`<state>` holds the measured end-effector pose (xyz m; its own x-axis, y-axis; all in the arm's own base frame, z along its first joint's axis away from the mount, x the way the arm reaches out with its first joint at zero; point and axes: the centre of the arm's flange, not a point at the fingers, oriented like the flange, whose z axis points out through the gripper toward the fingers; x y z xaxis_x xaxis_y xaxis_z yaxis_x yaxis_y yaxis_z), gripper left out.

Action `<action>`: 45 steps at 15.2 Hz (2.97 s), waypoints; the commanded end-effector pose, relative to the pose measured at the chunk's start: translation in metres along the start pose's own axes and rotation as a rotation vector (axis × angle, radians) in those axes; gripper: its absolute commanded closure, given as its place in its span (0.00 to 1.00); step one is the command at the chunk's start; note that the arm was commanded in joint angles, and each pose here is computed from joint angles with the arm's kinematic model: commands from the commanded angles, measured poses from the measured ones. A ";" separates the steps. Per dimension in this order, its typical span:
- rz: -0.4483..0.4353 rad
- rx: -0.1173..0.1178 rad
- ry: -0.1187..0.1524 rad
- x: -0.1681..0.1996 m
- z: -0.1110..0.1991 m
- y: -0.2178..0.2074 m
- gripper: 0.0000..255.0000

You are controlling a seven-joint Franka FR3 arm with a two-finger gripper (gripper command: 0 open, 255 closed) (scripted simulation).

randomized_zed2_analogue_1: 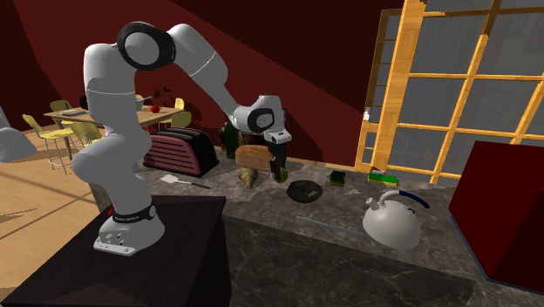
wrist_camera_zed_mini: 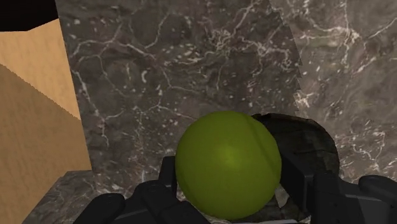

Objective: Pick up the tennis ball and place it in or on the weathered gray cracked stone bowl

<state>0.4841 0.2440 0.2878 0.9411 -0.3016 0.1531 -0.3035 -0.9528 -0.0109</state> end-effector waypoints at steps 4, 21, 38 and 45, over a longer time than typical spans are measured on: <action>0.001 -0.001 0.001 0.051 0.006 -0.047 1.00; 0.001 -0.001 0.001 0.070 0.082 -0.075 1.00; 0.001 -0.001 0.001 0.070 0.043 -0.075 0.00; 0.001 -0.001 0.001 0.070 0.032 -0.075 0.00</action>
<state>0.5777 0.2929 0.2674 0.9407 -0.3023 0.1541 -0.3044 -0.9525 -0.0099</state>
